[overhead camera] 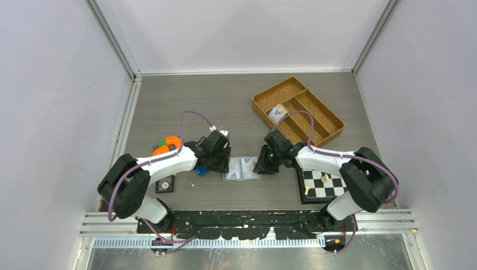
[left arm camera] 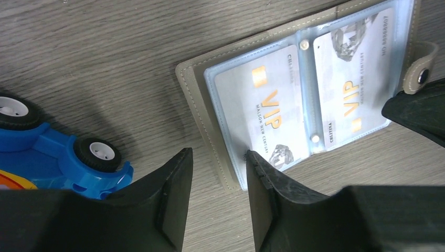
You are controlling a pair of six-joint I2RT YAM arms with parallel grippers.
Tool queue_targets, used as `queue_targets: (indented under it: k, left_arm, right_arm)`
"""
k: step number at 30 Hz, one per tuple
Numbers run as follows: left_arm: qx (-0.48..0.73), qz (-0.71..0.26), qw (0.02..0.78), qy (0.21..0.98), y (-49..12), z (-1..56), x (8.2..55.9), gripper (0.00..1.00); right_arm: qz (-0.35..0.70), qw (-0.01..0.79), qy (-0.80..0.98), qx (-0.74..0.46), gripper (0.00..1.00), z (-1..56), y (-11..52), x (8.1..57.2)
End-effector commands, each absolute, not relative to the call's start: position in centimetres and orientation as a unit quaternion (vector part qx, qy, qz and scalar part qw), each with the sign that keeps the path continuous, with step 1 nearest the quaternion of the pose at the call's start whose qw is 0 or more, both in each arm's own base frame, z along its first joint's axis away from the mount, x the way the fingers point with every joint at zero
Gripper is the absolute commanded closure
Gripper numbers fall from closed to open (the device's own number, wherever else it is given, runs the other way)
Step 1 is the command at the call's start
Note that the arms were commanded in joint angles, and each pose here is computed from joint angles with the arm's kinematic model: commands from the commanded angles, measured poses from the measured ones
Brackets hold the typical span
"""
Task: Put the credit cards into the card holder
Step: Insert the credit card into the card holder.
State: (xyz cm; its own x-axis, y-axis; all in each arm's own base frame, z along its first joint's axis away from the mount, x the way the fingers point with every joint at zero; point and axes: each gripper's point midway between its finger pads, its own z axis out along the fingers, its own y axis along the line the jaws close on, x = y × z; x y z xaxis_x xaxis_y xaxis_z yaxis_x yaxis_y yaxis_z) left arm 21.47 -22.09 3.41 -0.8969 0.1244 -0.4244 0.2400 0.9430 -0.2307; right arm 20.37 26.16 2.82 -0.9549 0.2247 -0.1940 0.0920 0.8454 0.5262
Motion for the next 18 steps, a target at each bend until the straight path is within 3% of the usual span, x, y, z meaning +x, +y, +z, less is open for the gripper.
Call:
queue_targets:
  k: [1, 9, 18]
  left_arm:
    - [0.090, -0.145, 0.213, 0.962, -22.3, 3.1, 22.0, 0.58]
    - [0.088, -0.148, 0.201, 0.964, -22.4, 2.2, 21.6, 0.70]
    - [0.084, -0.172, 0.195, 0.962, -22.9, 2.1, 21.1, 0.73]
  right_arm:
    - [0.256, 0.137, 0.953, 0.082, 0.71, 2.4, 25.9, 20.7]
    - [0.284, 0.128, 0.947, 0.084, 0.72, 2.2, 26.9, 20.5]
    - [0.328, 0.145, 0.930, 0.078, 0.77, 4.4, 28.3, 21.2]
